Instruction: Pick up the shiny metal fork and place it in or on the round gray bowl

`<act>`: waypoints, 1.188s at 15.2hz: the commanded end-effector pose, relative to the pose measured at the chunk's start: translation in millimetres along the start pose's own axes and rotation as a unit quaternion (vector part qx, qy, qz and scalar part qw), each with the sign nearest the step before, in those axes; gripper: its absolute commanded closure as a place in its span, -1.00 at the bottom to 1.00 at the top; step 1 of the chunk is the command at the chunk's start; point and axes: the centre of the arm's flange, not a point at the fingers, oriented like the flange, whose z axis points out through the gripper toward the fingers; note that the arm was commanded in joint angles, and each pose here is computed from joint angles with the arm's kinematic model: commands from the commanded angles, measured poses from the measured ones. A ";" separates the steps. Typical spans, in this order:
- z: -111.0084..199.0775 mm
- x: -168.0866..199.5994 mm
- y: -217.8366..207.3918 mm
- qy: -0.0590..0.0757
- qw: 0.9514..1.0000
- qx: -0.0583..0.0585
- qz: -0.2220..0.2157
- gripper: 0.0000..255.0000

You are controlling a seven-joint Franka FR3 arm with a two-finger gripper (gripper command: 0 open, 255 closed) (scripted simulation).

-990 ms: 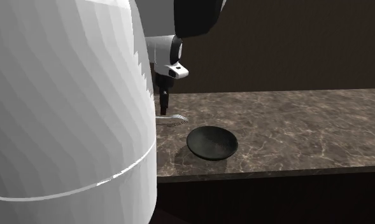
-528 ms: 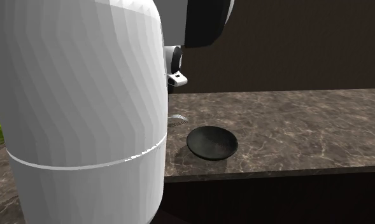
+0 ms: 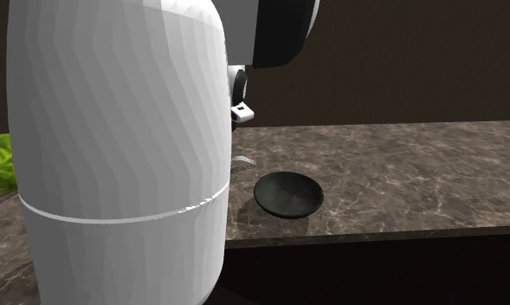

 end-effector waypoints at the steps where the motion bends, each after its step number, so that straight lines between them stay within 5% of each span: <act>1: 0.0 0.0 0.0 0.000 1.000 0.000 0.000 -1.00; 2: 0.0 0.0 0.0 0.000 1.000 0.000 0.000 1.00; 11: 0.0 0.0 0.0 0.000 1.000 0.000 0.000 1.00; 18: -36.5 -5.4 -0.4 0.000 1.000 0.000 0.000 1.00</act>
